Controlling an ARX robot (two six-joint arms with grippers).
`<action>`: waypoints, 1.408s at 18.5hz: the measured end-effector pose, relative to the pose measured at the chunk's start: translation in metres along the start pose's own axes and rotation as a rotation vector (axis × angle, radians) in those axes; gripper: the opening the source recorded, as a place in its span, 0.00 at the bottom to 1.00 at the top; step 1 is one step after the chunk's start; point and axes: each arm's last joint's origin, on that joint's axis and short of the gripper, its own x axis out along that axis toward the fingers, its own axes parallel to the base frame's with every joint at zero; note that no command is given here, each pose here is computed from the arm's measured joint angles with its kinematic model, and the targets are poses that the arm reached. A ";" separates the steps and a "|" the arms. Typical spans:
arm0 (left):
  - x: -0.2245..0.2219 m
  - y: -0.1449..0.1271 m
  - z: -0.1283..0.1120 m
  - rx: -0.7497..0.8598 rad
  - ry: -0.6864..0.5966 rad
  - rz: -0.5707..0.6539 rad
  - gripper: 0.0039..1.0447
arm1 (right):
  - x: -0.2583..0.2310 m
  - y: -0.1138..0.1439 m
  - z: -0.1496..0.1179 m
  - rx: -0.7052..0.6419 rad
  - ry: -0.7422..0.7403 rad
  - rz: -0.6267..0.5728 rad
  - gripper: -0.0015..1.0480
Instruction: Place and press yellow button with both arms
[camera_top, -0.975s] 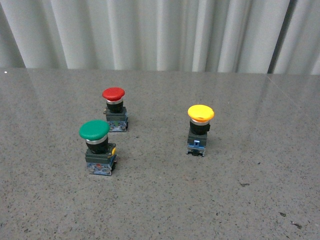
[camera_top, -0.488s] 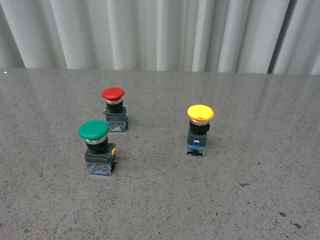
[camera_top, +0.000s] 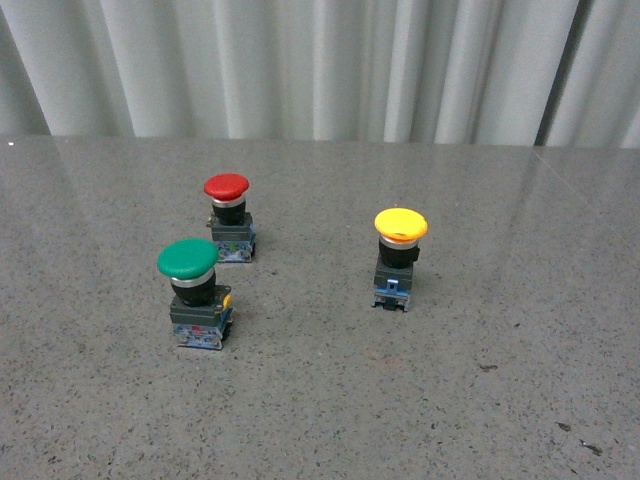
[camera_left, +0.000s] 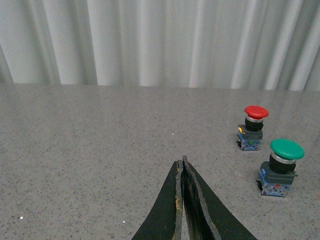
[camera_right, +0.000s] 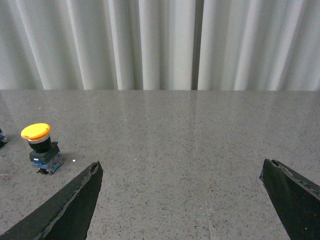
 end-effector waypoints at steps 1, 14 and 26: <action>0.000 0.000 0.000 0.000 0.000 0.000 0.01 | 0.000 0.000 0.000 0.000 0.000 0.000 0.94; 0.000 0.000 0.000 0.000 0.000 -0.001 0.94 | 0.019 0.014 0.028 0.141 -0.018 0.068 0.94; 0.000 0.000 0.000 0.000 0.001 0.000 0.94 | 0.188 0.179 0.042 0.047 0.259 0.417 0.61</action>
